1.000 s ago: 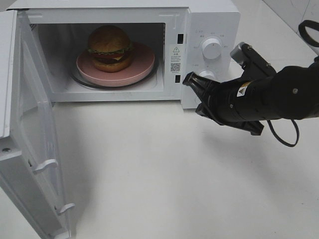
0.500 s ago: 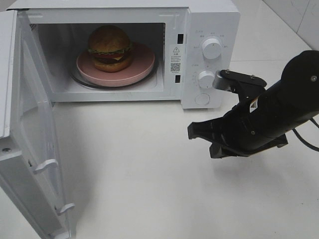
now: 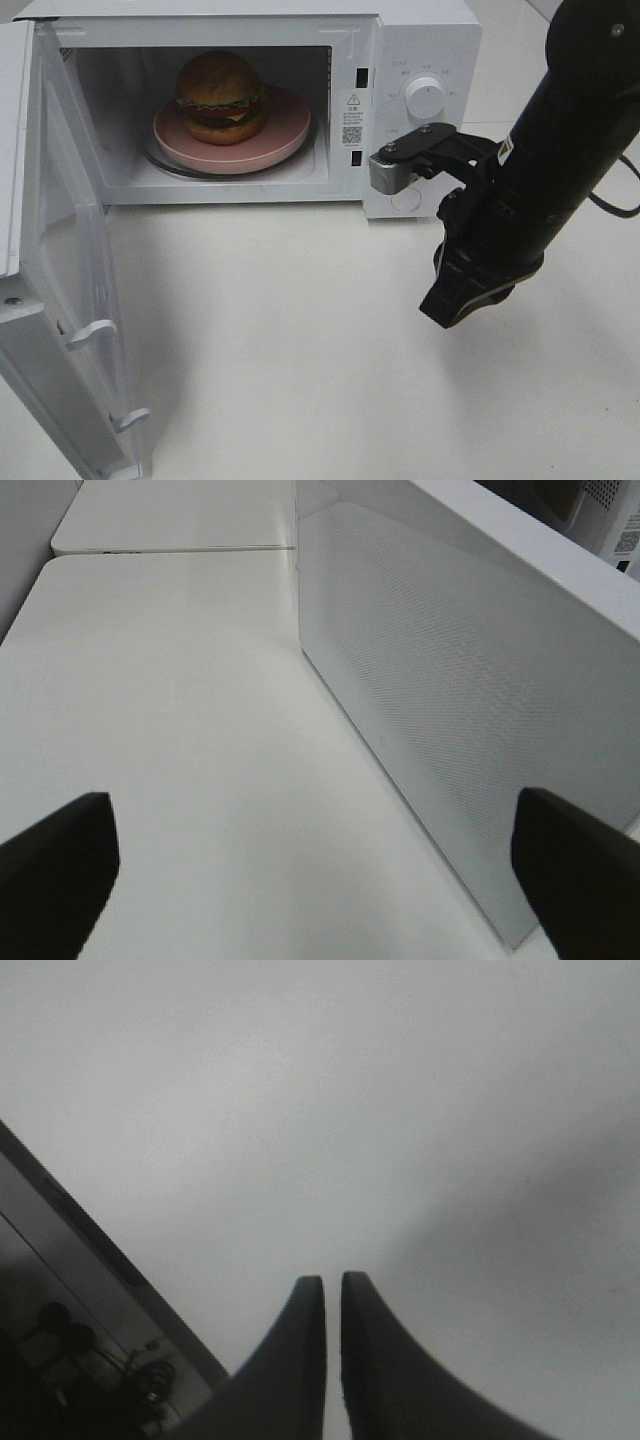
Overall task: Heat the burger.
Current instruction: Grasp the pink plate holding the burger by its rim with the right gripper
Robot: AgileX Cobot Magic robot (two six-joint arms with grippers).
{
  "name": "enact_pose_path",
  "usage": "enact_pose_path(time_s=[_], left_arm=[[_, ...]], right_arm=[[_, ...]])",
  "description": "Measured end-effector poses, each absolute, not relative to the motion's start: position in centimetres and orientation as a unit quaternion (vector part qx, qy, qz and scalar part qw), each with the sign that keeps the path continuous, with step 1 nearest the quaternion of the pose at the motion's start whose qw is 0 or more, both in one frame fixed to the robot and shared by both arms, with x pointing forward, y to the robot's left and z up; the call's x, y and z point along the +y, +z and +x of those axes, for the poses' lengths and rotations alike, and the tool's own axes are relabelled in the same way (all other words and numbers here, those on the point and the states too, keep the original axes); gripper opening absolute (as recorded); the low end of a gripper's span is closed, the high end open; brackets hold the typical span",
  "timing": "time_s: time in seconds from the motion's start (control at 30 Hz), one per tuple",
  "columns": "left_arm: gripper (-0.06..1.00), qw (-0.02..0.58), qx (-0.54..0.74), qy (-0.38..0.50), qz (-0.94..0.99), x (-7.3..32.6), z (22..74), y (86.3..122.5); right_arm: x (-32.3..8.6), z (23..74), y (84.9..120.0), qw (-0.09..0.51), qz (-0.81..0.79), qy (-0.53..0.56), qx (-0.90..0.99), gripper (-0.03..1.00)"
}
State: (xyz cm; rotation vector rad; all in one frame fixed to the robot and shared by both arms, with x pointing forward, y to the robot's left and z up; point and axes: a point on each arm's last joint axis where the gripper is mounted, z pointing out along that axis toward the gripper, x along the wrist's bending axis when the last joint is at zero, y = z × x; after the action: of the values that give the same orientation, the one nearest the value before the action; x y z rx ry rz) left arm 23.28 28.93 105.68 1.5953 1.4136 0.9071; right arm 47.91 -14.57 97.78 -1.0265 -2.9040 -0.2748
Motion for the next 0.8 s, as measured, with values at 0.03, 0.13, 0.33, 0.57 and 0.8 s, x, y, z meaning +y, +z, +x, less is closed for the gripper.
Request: enact_pose_path(time_s=[0.03, 0.13, 0.33, 0.57, 0.8], left_arm=[[0.99, 0.401, 0.559, 0.359, 0.631, 28.9, 23.3, 105.7], [0.99, 0.401, 0.559, 0.359, 0.631, 28.9, 23.3, 105.7], [0.99, 0.401, 0.559, 0.359, 0.631, 28.9, 23.3, 105.7], [0.99, 0.401, 0.559, 0.359, 0.631, 28.9, 23.3, 105.7], [0.99, 0.401, 0.559, 0.359, 0.631, 28.9, 23.3, 105.7]], right_arm=[[-14.6, 47.9, 97.8, 0.025, -0.332, -0.089, -0.939, 0.04], [-14.5, 48.4, 98.7, 0.009, -0.266, -0.086, -0.960, 0.05], [-14.4, 49.9, 100.3, -0.053, -0.106, -0.078, -0.990, 0.07], [-14.5, 51.4, 101.1, -0.138, -0.029, -0.062, -0.988, 0.20], [-12.9, 51.9, 101.7, -0.232, 0.074, -0.039, -0.969, 0.56]])
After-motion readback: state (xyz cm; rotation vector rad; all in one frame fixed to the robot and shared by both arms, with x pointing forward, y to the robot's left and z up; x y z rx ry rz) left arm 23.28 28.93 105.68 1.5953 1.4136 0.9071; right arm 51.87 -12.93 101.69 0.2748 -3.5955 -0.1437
